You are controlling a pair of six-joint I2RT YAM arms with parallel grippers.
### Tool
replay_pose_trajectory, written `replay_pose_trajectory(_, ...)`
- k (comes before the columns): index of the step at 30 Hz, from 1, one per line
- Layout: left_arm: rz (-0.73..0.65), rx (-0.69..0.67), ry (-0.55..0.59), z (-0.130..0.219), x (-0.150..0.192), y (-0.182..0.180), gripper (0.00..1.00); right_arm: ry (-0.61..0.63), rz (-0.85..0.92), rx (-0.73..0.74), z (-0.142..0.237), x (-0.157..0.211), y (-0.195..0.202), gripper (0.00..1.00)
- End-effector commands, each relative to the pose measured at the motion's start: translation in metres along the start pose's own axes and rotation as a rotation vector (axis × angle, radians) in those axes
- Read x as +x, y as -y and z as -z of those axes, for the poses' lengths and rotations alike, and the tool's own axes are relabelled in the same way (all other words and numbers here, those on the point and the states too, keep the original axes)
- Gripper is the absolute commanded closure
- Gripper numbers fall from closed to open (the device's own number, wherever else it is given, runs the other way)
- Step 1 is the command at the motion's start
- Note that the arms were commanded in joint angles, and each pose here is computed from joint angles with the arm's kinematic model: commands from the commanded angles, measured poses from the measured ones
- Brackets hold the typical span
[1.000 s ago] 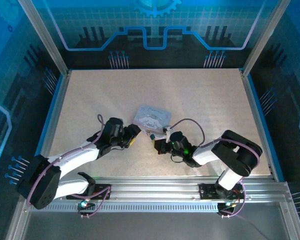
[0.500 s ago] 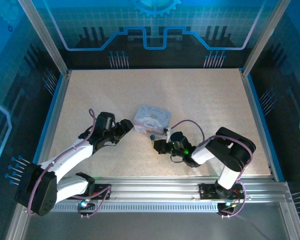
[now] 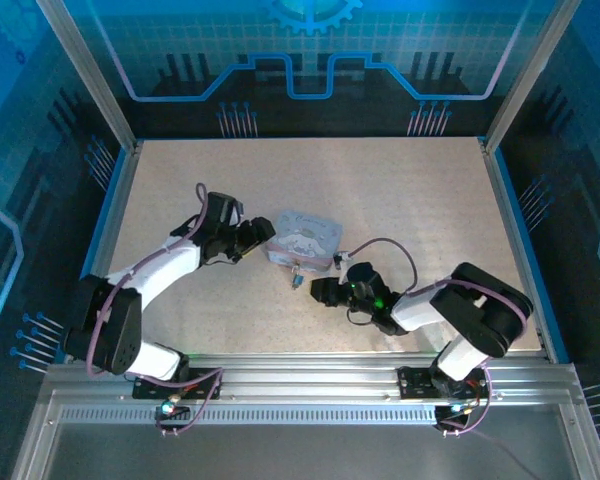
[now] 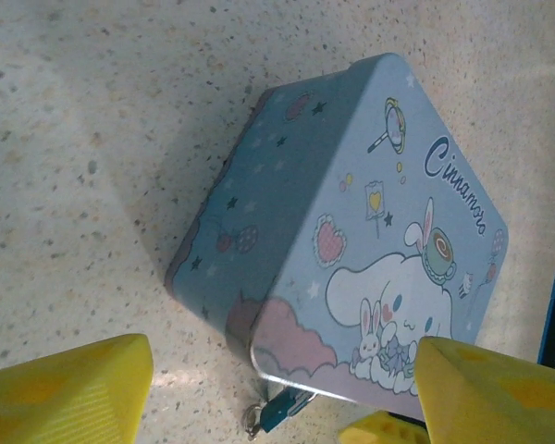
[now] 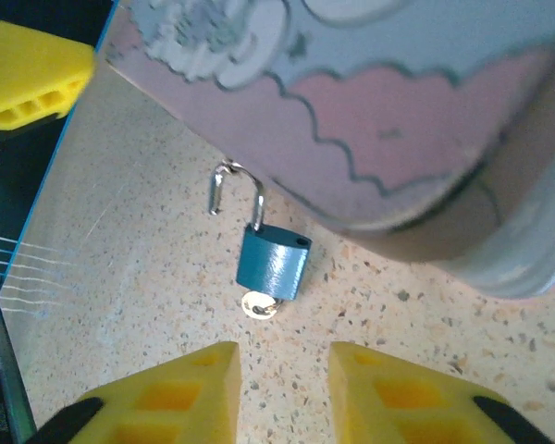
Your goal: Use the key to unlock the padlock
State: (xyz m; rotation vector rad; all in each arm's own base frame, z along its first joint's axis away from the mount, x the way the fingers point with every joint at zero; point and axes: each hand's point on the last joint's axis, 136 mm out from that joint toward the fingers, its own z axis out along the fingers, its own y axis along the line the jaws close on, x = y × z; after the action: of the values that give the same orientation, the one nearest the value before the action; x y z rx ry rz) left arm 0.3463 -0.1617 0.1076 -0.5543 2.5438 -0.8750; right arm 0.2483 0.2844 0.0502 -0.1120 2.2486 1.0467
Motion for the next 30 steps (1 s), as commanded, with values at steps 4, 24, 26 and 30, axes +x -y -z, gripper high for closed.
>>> replay_pose_trajectory(4, -0.109, -0.017, -0.087, -0.012, -0.006, 0.007, 0.24, 0.029, 0.039, -0.034, 0.012, -0.016, -0.007, 0.56)
replay_pose_trajectory(24, -0.04, -0.101, -0.235, -0.033, 0.041, -0.044, 0.35, 0.028, 0.055, -0.118, -0.004, -0.054, -0.013, 0.47)
replay_pose_trajectory(26, -0.023, -0.101, -0.237, -0.03, 0.048, -0.05, 0.36, 0.028, 0.062, -0.121, -0.007, -0.059, -0.009, 0.46)
replay_pose_trajectory(30, 0.004, -0.1, -0.236, -0.025, 0.059, -0.058, 0.36, 0.028, 0.066, -0.132, -0.014, -0.066, -0.004, 0.47)
